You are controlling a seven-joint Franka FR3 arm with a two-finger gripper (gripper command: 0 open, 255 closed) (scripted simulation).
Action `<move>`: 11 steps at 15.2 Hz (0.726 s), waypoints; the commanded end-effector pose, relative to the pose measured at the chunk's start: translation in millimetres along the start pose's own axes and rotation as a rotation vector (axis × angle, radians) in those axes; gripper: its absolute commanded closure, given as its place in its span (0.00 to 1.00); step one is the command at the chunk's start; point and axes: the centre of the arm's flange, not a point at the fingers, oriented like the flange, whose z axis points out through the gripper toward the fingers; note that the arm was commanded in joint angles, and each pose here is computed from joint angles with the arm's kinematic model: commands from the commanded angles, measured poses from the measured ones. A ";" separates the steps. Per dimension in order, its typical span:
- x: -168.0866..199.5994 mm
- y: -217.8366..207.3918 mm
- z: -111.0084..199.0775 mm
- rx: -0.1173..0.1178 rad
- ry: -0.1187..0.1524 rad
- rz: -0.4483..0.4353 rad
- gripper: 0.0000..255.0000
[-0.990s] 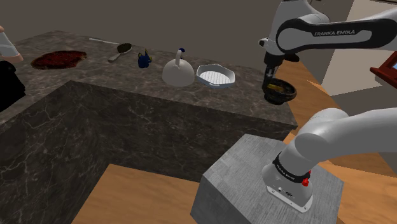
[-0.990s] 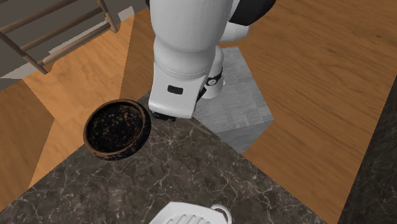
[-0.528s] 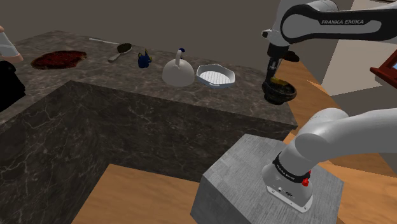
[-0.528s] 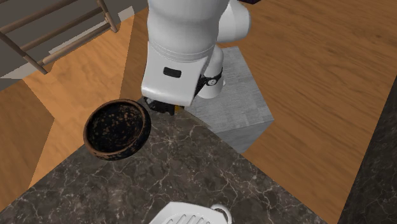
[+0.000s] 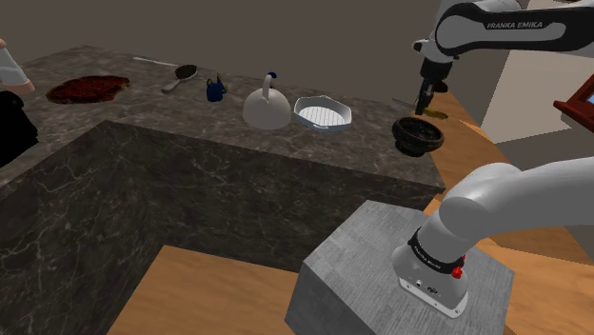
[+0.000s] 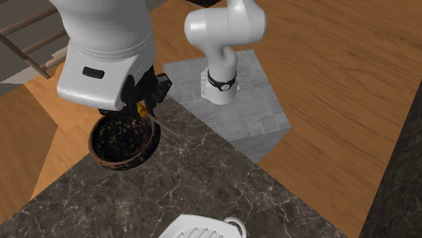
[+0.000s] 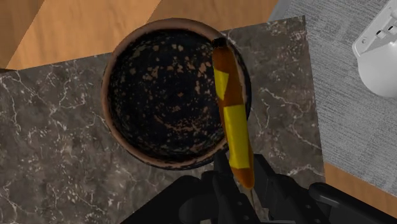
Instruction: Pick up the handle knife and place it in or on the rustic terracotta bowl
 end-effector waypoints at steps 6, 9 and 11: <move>-52.0 76.3 10.3 -0.001 -0.001 -0.001 1.00; -50.0 74.5 25.9 -0.001 -0.001 -0.001 1.00; -48.7 73.3 36.3 -0.001 -0.001 -0.001 1.00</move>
